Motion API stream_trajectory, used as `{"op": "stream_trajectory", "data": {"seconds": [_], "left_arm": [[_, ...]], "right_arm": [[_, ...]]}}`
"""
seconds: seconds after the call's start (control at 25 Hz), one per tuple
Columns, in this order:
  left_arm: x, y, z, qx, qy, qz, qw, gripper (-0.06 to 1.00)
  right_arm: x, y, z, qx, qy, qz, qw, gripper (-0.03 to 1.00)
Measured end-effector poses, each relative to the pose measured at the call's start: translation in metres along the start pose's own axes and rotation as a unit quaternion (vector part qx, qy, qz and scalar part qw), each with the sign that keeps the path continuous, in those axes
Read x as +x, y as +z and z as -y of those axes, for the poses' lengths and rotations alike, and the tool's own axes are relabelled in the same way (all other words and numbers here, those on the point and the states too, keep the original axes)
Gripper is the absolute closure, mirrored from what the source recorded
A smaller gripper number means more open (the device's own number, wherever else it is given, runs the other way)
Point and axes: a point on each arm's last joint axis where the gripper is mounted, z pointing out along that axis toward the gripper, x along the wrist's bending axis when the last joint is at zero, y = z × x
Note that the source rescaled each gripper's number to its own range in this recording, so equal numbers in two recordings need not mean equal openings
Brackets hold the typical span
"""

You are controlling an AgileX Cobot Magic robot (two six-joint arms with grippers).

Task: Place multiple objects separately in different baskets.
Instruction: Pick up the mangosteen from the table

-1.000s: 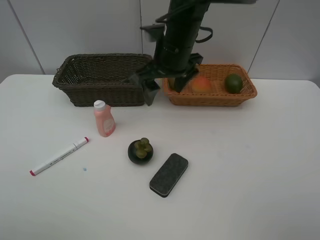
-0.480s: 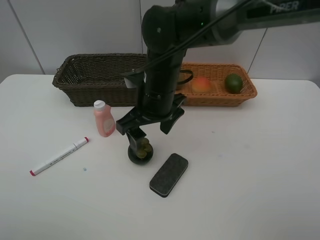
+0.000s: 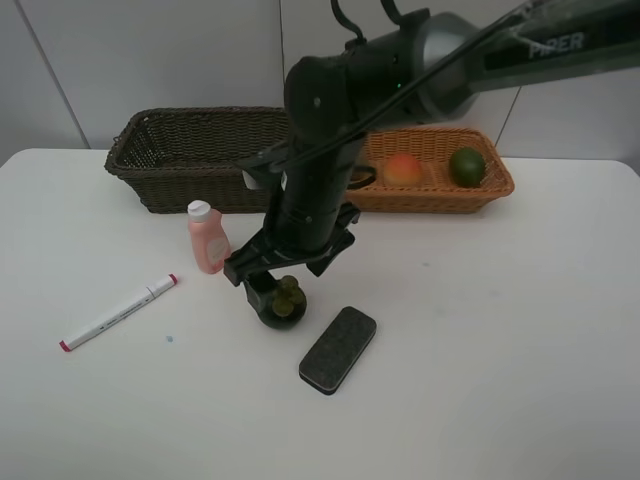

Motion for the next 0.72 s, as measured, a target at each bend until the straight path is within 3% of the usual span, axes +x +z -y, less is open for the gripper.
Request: {"op": "stream_trajectory", "data": {"seconds": [0.72], "left_arm": [[0.000, 0.000, 0.000, 0.000, 0.000, 0.000, 1.000, -0.06]], "right_arm": [[-0.004, 0.046, -0.003, 0.015, 0.004, 0.004, 1.000, -0.02]]}}
